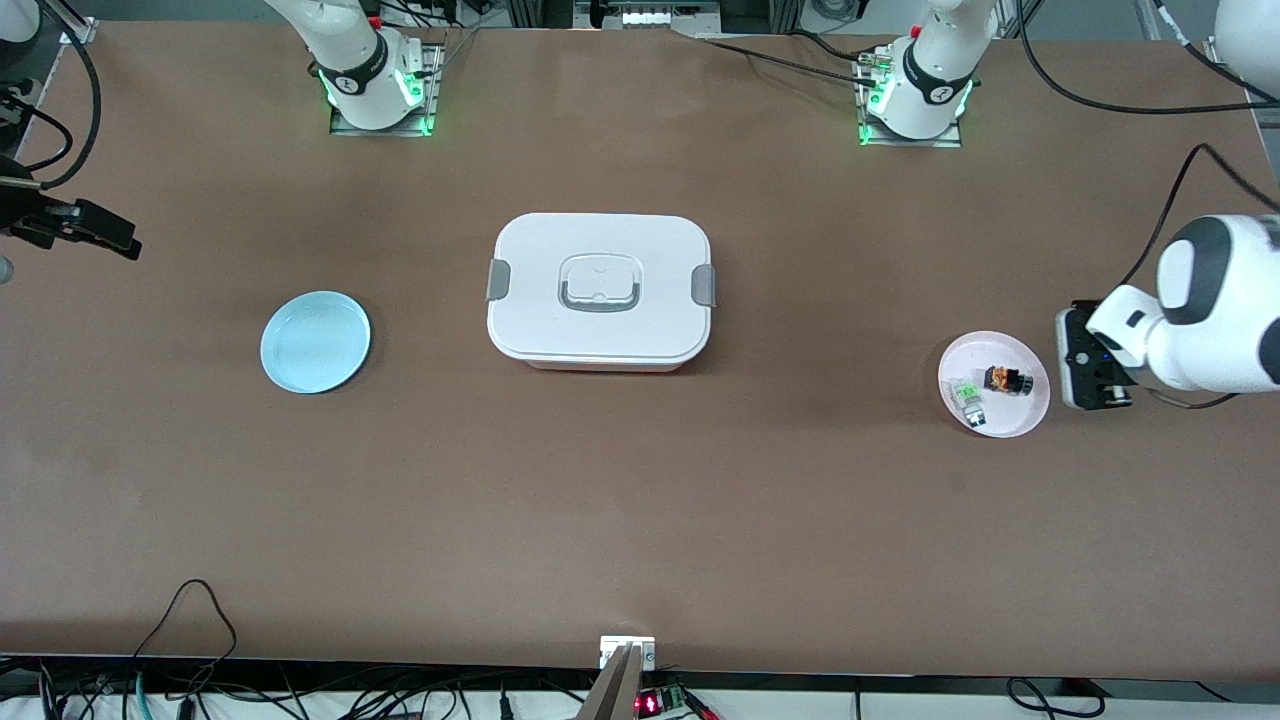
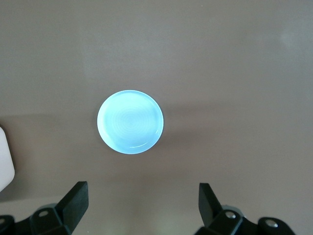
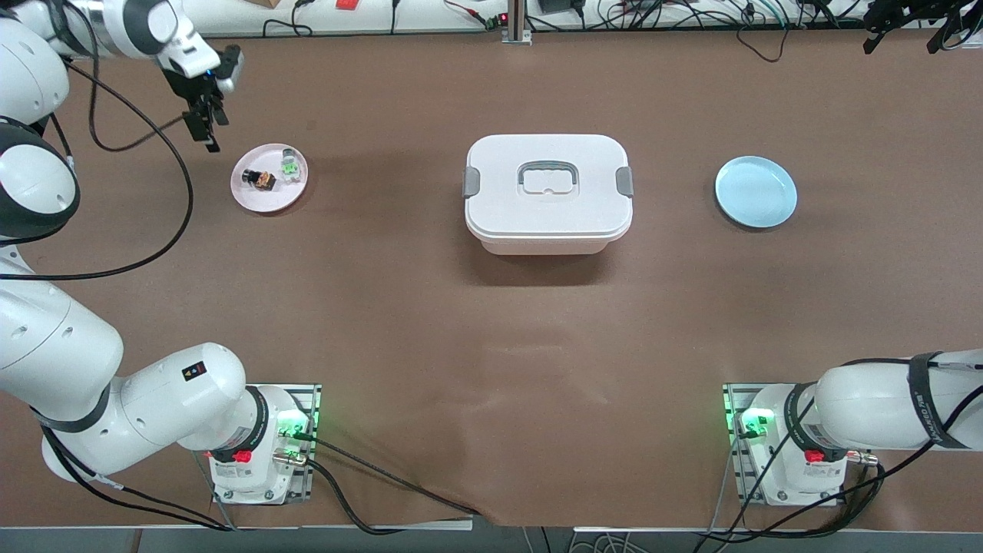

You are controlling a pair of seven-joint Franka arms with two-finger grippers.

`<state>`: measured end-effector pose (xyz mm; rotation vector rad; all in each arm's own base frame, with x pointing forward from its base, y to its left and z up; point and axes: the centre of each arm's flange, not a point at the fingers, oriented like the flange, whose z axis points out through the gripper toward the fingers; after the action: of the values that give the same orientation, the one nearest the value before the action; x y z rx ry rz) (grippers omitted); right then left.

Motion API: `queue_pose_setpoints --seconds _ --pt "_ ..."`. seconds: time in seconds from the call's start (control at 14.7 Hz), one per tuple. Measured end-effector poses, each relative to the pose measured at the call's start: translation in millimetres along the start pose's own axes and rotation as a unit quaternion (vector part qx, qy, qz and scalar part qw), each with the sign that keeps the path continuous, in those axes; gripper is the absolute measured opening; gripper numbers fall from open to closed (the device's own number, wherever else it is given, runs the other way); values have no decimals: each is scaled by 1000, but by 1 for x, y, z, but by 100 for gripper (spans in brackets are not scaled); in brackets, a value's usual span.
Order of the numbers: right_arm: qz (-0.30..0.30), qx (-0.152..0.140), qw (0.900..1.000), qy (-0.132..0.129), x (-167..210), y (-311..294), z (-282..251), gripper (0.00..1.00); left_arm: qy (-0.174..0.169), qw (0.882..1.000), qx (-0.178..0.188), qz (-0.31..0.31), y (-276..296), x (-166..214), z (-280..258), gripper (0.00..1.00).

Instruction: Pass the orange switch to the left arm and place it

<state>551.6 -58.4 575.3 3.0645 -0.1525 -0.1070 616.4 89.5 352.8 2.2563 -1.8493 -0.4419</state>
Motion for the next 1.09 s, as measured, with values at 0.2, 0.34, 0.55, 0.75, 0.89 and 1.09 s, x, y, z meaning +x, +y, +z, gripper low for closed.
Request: queue_pose_setpoints --seconds 0.2,0.34,0.55,0.75,0.89,1.09 --pt "-2 0 1000 1 0 0 -1 100 -13 996 -35 -87 19 11 -47 100" --pt "-2 0 1000 2 0 0 -3 100 -17 988 -52 -145 30 16 -67 100" --pt "-2 0 1000 3 0 0 -4 100 -4 963 -79 -257 51 41 -98 100" --pt "-2 0 1000 3 0 0 -5 100 1 938 -68 -341 72 82 -127 100" --pt "-2 0 1000 -1 -1 0 -4 100 -12 912 -34 -408 96 113 -152 100" --pt "-2 0 1000 -4 -2 0 -4 100 -6 866 33 -499 132 138 -189 100"
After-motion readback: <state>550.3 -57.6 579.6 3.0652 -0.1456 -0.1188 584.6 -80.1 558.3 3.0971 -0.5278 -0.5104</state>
